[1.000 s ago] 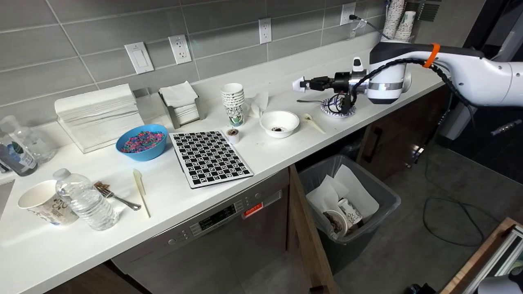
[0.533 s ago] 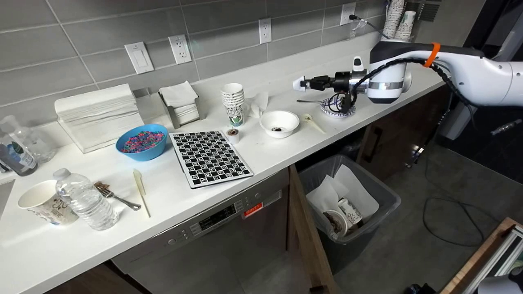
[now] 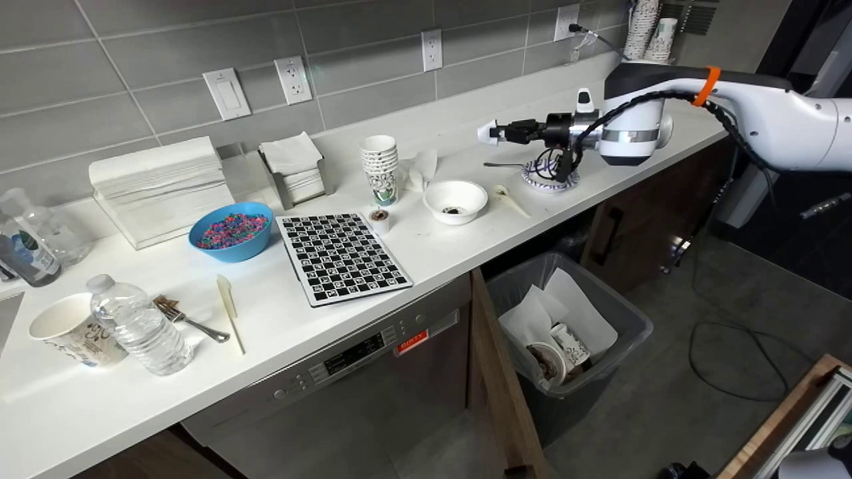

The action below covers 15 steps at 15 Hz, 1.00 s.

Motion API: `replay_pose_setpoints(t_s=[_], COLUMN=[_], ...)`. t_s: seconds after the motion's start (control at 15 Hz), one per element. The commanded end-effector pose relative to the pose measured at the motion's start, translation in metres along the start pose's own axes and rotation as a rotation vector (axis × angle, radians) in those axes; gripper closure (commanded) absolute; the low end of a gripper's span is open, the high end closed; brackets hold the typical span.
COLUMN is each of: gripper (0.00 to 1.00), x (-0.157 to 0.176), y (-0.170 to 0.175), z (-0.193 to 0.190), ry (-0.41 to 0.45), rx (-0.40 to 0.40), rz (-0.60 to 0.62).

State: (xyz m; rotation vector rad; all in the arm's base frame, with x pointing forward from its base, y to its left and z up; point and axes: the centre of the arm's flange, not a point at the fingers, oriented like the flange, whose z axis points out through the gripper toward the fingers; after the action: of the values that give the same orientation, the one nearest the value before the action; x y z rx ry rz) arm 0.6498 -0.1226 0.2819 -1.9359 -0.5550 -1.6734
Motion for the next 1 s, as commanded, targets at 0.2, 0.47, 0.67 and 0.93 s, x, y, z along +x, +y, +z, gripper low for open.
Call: replay_pose_setpoints(t_s=[0.2, 0.47, 0.67, 0.93], gripper=[0.96, 0.96, 0.96, 0.96], x=[0.0089, 0.0089, 0.0076, 0.0068], y=[-0.0054, -0.0089, -0.0085, -0.0083], z=[-0.0062, -0.0064, -0.0118, -0.014], ry=[0.069, 0.114, 0.093, 0.132], rx=[0.027, 0.08, 0.054, 0.094], rz=[-0.016, 0.018, 0.012, 0.024])
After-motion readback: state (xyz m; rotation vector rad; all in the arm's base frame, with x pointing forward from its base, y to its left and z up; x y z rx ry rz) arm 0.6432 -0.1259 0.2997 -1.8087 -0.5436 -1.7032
